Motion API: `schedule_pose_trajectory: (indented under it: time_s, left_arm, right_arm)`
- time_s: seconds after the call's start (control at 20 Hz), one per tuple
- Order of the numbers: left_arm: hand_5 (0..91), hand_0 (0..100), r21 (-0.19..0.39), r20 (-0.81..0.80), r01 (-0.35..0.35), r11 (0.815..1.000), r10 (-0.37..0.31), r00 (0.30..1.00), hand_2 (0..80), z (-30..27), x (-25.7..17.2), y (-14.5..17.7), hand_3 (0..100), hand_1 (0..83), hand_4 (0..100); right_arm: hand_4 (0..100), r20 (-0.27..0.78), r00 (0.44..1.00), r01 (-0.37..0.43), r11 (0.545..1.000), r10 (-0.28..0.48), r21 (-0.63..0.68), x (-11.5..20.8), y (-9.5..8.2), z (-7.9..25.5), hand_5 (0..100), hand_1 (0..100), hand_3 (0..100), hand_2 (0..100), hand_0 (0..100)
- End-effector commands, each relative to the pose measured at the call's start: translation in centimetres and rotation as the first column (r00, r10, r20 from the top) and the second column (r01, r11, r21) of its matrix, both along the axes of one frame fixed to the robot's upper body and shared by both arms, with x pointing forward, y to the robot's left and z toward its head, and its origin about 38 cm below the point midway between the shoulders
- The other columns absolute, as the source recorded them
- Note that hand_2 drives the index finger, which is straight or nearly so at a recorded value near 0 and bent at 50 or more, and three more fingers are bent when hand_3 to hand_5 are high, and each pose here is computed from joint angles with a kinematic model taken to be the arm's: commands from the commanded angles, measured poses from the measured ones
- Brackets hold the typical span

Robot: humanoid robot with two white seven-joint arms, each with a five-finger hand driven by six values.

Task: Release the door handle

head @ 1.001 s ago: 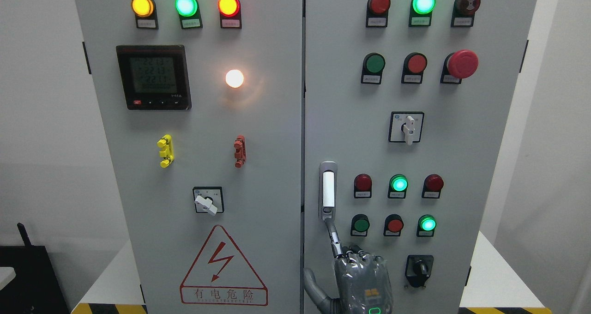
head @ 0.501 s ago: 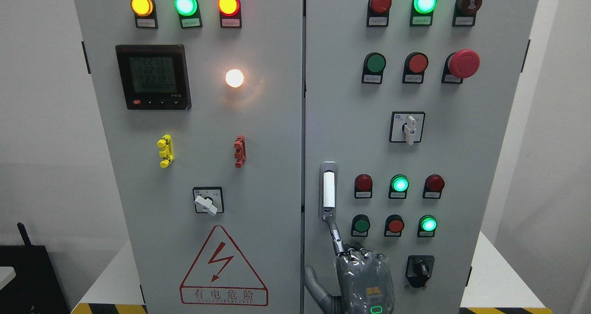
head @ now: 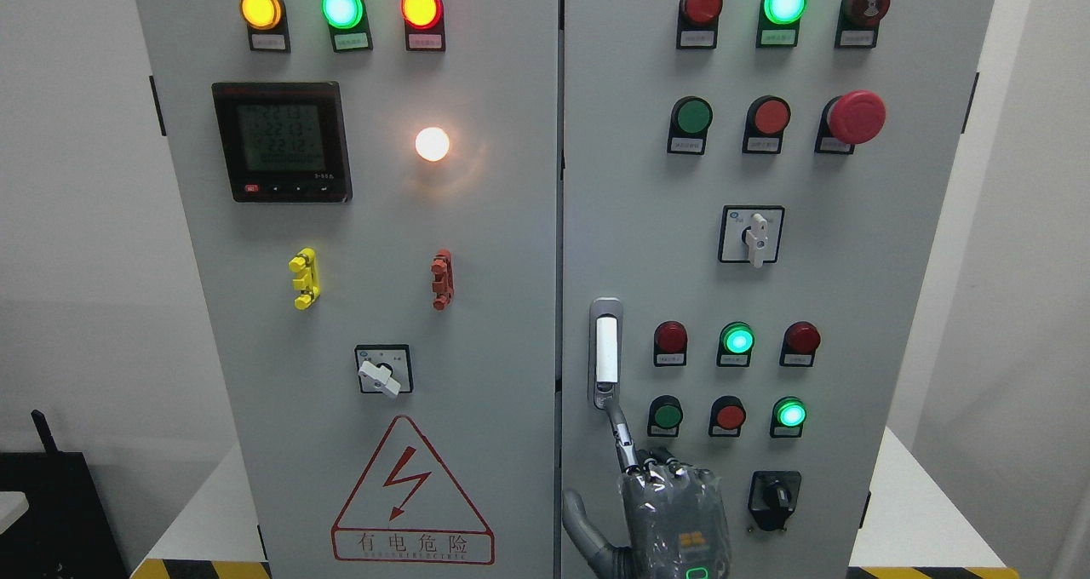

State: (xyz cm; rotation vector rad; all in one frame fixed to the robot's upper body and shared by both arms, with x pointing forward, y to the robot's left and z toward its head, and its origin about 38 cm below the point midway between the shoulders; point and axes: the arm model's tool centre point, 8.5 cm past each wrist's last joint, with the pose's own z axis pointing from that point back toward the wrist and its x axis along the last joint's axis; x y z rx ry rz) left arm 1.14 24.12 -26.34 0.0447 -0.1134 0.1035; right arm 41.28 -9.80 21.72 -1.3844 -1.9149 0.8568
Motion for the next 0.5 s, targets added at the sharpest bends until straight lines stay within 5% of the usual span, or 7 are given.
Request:
schedule_pose_trajectory:
  time_s: [0.0,0.45]
  left_arm:
    - [0.0,12,-0.002,0.0,-0.002,1.0,0.002,1.0,0.0,-0.1,-0.9,-0.1,0,38.9,0]
    - [0.0,12,-0.002,0.0,-0.002,1.0,0.002,1.0,0.0,-0.1,-0.9,-0.1,0,38.9,0]
  right_arm:
    - [84,0.003,1.0,-0.003,1.0,0.003,0.003,-0.4,0.0,-0.1,98,16,86,0,35]
    - [83,0.013,0.999,-0.044,0.999,0.044,0.015,-2.7,0.1,-1.0,98,16,86,0,35]
